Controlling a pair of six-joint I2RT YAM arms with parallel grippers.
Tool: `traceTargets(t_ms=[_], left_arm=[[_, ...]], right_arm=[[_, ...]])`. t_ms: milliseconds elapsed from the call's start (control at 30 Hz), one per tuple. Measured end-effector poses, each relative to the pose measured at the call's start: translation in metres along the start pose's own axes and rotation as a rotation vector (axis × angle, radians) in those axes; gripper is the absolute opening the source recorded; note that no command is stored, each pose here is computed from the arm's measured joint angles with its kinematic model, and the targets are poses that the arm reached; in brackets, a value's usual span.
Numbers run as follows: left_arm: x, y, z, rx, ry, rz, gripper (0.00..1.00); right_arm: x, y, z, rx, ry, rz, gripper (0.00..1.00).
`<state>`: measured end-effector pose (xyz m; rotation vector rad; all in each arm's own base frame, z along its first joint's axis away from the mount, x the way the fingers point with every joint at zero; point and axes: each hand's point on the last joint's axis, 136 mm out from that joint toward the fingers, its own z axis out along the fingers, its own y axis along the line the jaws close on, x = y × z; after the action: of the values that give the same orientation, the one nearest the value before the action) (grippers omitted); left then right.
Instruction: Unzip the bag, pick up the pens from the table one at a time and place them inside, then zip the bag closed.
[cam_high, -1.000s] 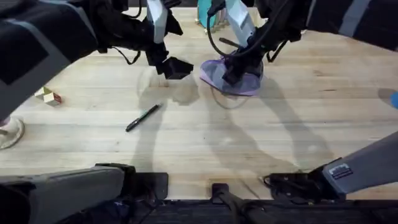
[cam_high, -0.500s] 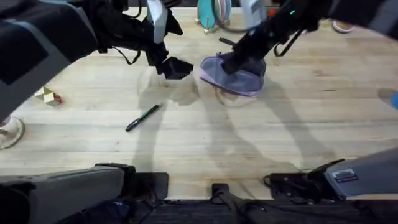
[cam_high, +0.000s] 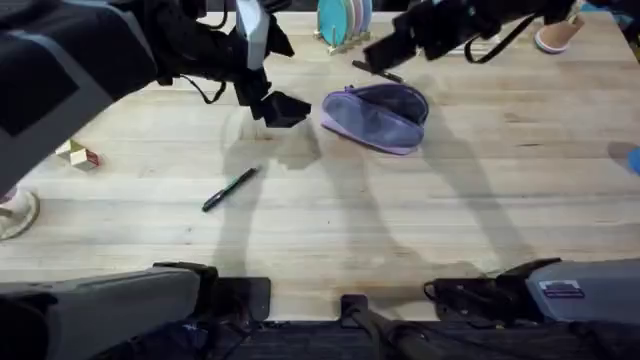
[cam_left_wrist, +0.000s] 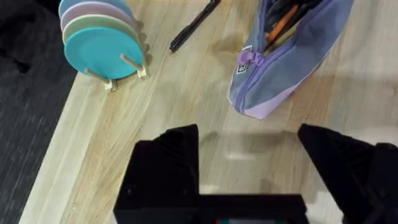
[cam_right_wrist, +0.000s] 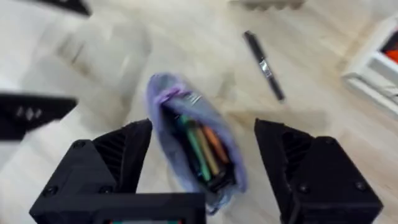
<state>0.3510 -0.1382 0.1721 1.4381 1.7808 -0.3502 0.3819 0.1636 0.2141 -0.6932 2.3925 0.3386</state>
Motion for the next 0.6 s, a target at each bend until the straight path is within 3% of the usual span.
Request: traceTargets(t_ms=[267, 600], left_arm=[[0.0, 0.0, 0.0, 0.0, 0.0, 0.0, 0.993], [0.0, 0.0, 0.0, 0.0, 0.0, 0.0, 0.993]], right_arm=[[-0.008, -0.029, -0.005, 0.066, -0.049, 0.073, 0.995], [-0.019, -0.043, -0.008, 0.121, -0.091, 0.013, 0.996]])
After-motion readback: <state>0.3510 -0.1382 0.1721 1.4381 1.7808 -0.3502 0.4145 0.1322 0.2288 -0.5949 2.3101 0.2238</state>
